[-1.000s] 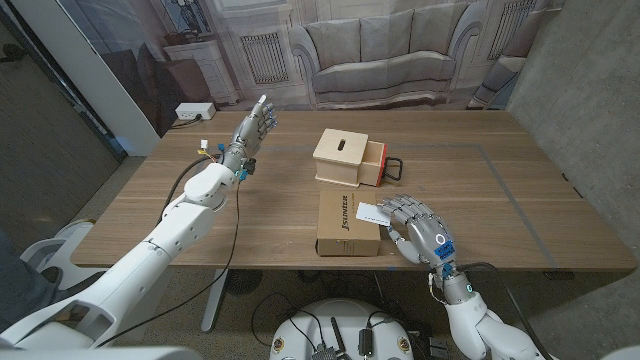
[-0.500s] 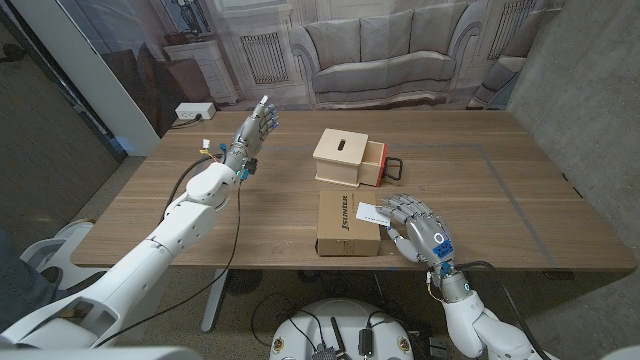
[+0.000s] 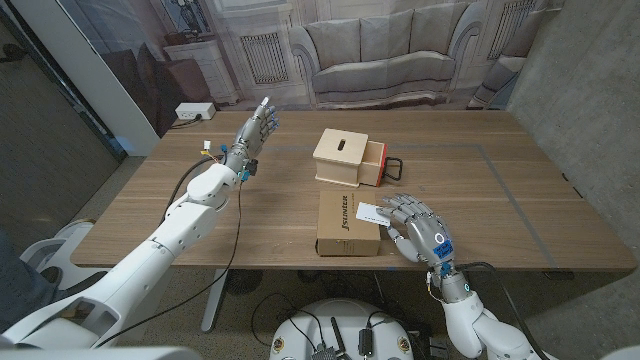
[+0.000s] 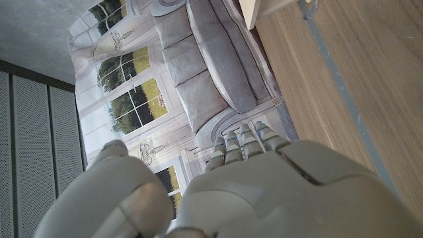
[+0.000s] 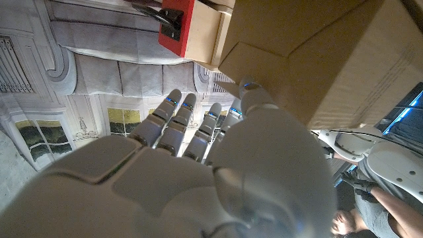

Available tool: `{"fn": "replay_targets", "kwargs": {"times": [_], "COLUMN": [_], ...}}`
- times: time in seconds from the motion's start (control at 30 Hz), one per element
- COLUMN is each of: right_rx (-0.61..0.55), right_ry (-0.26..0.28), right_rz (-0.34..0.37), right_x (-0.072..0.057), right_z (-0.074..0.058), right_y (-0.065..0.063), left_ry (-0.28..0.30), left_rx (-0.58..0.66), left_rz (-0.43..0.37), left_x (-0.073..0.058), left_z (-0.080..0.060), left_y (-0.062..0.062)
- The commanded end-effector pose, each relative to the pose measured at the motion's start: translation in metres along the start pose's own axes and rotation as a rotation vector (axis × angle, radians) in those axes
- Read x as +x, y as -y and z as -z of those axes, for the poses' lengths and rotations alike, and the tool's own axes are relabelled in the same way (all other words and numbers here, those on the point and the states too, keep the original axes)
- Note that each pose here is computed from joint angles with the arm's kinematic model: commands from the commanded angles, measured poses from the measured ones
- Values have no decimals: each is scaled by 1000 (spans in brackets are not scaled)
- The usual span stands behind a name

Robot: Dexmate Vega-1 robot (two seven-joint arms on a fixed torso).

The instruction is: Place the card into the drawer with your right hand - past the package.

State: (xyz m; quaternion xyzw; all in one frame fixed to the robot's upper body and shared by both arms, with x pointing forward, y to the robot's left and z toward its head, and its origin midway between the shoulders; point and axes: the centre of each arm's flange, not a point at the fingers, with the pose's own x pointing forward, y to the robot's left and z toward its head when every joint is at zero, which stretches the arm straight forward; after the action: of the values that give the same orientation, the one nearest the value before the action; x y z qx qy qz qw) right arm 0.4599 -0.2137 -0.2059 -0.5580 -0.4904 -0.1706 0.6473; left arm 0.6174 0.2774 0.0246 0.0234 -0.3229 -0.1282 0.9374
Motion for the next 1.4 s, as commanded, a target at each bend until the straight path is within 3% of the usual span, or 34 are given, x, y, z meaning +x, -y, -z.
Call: {"fn": "replay_targets", "kwargs": {"times": [0.03,0.47,1.4], "right_rx": [18,29,28], "right_ry": [6,19,8], "right_rz": [9,26,55], "right_x": [2,6,10], "right_z": [-2,-4,-8], "right_y": [-1,-3,3], "left_ry": [-5,-6,-11], "left_rx": [1,4,-15], "left_rz": [-7,-12,1], "left_x": [-4,-7,3], "left_z": [0,-2,8], "left_y": [-1,-4,-10]}}
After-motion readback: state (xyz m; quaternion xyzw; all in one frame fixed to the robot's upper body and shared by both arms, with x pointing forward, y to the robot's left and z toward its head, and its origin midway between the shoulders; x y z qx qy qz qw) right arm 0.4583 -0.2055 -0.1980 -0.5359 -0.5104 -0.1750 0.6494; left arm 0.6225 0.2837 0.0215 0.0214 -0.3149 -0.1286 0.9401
